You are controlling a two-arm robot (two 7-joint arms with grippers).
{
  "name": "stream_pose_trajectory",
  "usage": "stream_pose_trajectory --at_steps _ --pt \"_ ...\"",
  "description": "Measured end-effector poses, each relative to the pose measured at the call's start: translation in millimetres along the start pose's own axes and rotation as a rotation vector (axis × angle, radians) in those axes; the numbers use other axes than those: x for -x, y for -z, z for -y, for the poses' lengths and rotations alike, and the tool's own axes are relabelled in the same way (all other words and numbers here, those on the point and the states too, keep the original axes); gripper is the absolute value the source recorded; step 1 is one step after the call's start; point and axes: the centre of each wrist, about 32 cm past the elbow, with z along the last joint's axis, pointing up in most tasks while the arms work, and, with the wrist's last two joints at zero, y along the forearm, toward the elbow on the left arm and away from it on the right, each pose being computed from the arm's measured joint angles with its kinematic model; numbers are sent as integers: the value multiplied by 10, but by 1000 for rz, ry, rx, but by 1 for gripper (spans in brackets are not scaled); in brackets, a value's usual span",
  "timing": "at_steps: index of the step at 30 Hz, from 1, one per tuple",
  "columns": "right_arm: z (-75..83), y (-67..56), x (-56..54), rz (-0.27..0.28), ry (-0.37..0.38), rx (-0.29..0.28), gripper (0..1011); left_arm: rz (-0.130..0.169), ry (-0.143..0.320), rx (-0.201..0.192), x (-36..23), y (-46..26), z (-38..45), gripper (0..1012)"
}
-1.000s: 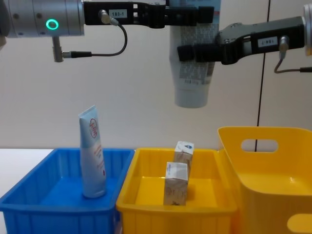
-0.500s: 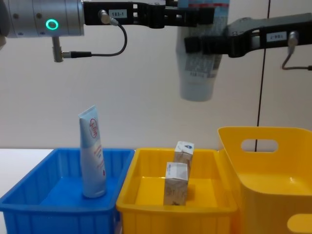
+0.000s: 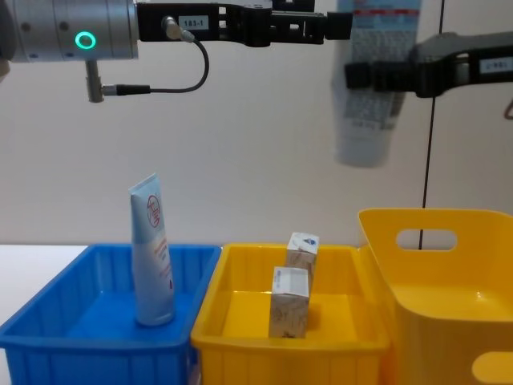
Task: Bimanual collaborative sorting of washing and personal care products
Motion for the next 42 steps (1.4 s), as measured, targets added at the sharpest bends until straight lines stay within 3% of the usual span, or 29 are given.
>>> stream_pose_trajectory --at_steps 6,16,31,32,35,42 --pt "98 55 10 0 40 23 218 0 -14 -2 17 4 -12 1001" --pt "214 147 57 4 124 80 219 -2 -99 -21 102 -6 -89 1001" --pt "267 233 163 -6 304 164 218 -4 -289 -73 292 -21 -241 1001" --pt "264 240 174 -8 325 173 218 -6 -325 -85 327 -21 -267 1001" --pt "254 260 201 -14 369 189 218 -8 -369 -102 373 -20 -302 1001" --pt "221 300 259 -30 472 224 217 -16 -441 -135 456 10 -374 1001"
